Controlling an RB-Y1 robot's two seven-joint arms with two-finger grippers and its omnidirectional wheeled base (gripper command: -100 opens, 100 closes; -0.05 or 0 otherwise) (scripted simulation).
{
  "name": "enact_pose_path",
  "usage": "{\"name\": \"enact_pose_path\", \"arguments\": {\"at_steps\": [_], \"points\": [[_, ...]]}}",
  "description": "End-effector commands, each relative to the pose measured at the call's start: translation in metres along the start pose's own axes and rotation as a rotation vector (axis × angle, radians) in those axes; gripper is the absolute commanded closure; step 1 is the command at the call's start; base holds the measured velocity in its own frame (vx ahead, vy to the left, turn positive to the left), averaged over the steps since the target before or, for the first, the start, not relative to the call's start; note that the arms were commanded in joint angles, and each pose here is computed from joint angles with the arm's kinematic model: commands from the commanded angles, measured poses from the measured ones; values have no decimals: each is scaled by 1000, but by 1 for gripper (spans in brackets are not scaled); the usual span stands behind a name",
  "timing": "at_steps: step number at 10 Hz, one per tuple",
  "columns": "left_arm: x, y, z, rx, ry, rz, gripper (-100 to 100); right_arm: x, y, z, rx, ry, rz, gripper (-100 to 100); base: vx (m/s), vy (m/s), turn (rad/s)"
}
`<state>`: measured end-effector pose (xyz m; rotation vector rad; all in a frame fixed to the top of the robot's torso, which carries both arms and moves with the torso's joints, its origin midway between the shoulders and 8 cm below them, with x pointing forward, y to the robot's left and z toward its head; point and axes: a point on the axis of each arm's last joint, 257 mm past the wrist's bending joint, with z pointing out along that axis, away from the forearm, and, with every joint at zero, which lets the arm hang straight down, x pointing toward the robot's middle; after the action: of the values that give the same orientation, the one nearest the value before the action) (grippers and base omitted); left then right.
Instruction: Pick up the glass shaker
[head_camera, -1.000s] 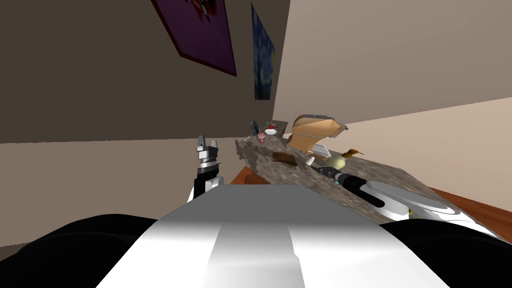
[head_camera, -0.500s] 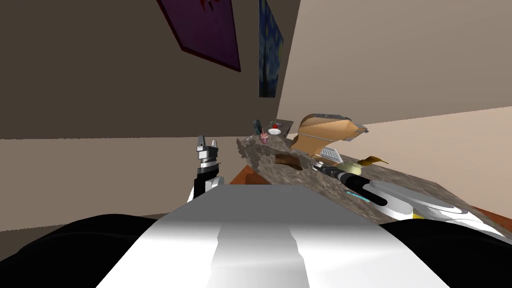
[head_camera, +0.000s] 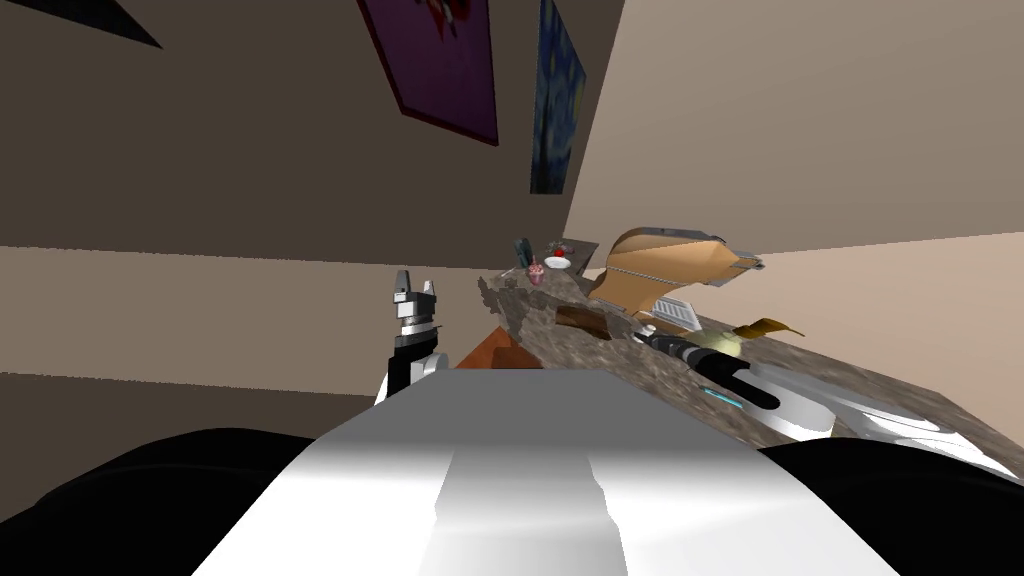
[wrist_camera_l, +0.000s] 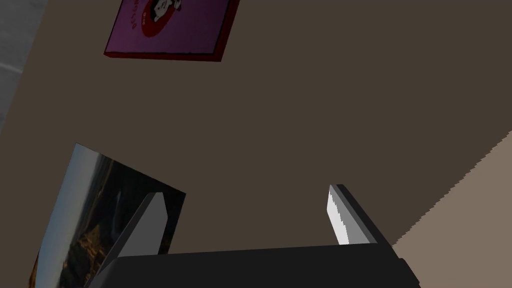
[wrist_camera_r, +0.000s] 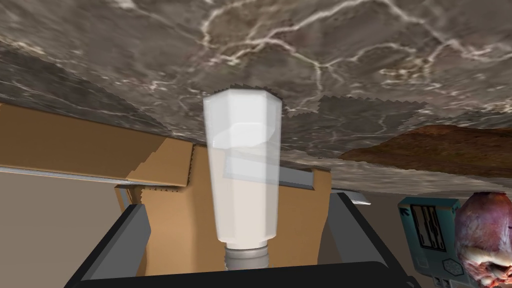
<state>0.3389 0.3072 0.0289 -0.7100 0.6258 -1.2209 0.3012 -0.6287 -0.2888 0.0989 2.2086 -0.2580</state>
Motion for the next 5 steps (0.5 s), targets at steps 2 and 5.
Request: {"name": "enact_pose_path", "arguments": {"at_steps": [2,5], "points": [[0,0,0,0,0,0,0,7,-22,1,39,5,23,-100,-65,17,180],[0,0,0,0,0,0,0,12,-41,1,76,8,49,-100,-64,20,155]]}}
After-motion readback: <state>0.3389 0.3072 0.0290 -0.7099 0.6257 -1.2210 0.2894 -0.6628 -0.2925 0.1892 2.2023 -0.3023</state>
